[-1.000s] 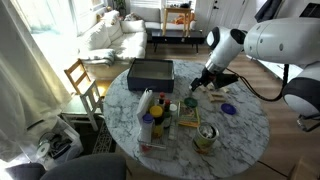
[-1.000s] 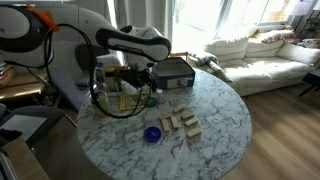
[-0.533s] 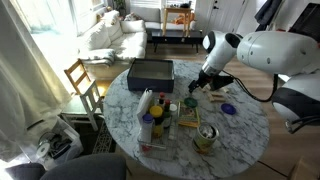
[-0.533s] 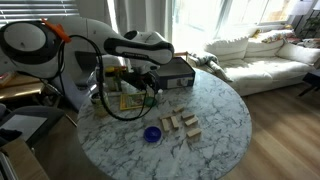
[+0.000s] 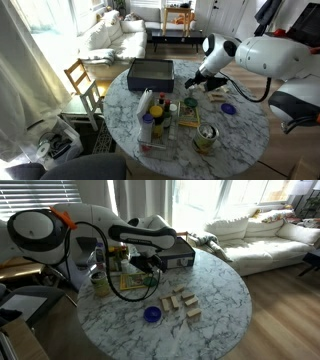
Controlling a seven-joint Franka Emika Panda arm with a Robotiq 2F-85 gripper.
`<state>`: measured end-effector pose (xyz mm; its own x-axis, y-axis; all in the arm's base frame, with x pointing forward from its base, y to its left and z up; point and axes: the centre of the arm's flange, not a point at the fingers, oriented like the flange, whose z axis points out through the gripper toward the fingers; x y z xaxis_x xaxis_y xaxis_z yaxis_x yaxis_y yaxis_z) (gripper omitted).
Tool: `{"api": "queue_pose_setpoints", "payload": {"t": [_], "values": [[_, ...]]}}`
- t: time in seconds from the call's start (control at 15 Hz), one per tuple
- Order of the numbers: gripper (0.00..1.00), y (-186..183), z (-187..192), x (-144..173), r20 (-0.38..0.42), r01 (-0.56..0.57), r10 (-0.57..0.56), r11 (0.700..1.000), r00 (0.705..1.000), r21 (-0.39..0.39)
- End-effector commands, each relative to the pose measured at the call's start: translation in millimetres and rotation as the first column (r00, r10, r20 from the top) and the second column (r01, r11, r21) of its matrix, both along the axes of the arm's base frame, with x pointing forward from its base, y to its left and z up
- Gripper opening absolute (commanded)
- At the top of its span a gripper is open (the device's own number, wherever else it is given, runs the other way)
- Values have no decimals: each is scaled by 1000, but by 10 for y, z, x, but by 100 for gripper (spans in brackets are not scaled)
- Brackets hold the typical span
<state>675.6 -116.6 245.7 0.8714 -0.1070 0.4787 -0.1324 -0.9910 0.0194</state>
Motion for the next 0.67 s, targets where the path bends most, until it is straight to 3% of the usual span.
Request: {"api": "queue_pose_setpoints", "payload": {"t": [0.0,0.07,0.13,0.6], "values": [[90,-109,-187,253,32,50,-50,999,998,1],[74,-115,-214,259,38,53,-53,999,998,2],[70,-114,-231,260,40,56,-56,998,998,4],[15,-87,-96,198,-31,56,-56,998,998,-14]]}}
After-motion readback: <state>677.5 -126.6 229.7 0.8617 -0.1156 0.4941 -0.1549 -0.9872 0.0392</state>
